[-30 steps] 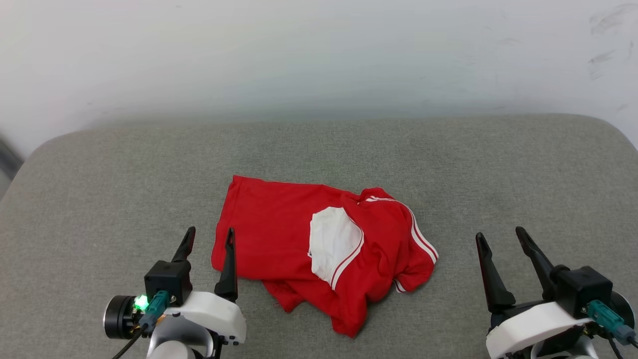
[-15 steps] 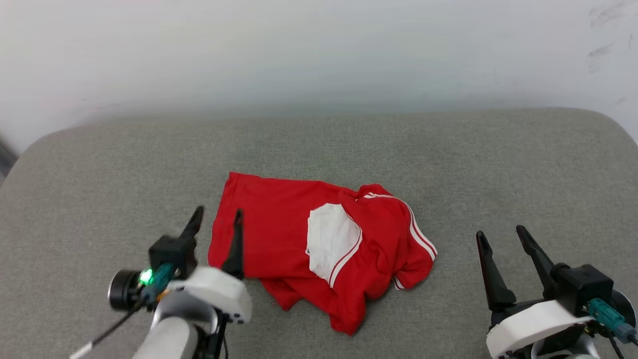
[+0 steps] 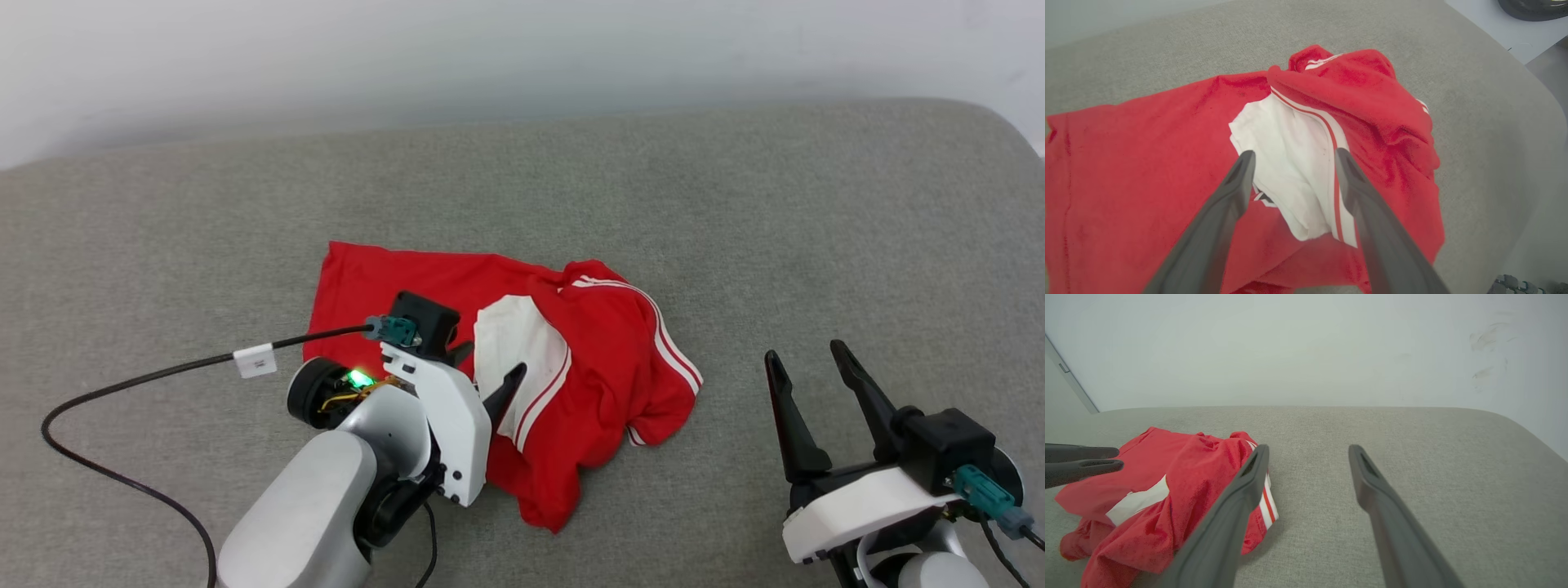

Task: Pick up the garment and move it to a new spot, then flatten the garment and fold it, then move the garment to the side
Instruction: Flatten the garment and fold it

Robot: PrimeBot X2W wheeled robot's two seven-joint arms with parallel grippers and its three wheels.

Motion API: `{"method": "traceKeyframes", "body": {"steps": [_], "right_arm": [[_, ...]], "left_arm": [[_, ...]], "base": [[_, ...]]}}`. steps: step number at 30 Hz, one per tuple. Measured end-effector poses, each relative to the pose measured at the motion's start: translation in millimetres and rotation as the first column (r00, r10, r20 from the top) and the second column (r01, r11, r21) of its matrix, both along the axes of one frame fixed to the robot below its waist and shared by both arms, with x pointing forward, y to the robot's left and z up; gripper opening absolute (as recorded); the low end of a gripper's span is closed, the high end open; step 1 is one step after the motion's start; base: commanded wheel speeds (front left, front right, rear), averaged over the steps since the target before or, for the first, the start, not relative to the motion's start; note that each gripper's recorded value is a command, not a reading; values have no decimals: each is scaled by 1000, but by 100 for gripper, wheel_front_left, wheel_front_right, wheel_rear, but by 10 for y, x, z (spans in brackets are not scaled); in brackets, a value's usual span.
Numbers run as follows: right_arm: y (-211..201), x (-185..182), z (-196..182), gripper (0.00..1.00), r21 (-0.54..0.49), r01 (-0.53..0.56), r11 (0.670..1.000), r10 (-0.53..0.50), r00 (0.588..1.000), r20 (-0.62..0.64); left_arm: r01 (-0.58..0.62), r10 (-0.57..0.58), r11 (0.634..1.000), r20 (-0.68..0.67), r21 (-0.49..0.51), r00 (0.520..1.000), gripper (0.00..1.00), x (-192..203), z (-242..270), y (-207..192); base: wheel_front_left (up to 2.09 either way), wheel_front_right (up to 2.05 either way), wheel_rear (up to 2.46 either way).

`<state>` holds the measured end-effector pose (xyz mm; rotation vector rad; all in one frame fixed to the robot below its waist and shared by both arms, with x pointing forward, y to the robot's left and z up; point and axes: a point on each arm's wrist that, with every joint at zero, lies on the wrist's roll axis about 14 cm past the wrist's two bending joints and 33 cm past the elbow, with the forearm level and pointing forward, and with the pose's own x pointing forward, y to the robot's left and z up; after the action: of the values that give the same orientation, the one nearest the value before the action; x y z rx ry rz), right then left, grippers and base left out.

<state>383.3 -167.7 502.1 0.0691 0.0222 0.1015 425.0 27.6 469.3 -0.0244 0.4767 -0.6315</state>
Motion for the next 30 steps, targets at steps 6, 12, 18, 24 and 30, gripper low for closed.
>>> {"method": "traceKeyframes", "body": {"steps": [6, 12, 18, 24, 30], "right_arm": [[-89, 38, -114, 100, 0, 27, 1000, -27, 999, -23], [-144, 53, -198, 100, 5, 44, 999, -44, 998, -41], [-183, 44, -249, 100, 20, 59, 998, -58, 997, -51], [-139, 73, -204, 100, 22, 45, 999, -44, 998, -35], [10, 124, -132, 100, 25, 0, 1000, 1, 1000, -18]], "left_arm": [[101, -81, 992, -238, 76, 968, 100, -176, -508, -83], [137, -93, 984, -328, 115, 940, 41, -206, -721, -65], [135, -102, 984, -262, 112, 960, 0, -107, -621, -90], [54, -52, 995, -35, 78, 998, 0, 149, -100, -13], [-129, 121, 990, 139, 49, 983, 0, 240, 341, 489]], "base": [[0, 0, 0], [0, 0, 0], [0, 0, 0], [0, 0, 0], [0, 0, 0]]}}
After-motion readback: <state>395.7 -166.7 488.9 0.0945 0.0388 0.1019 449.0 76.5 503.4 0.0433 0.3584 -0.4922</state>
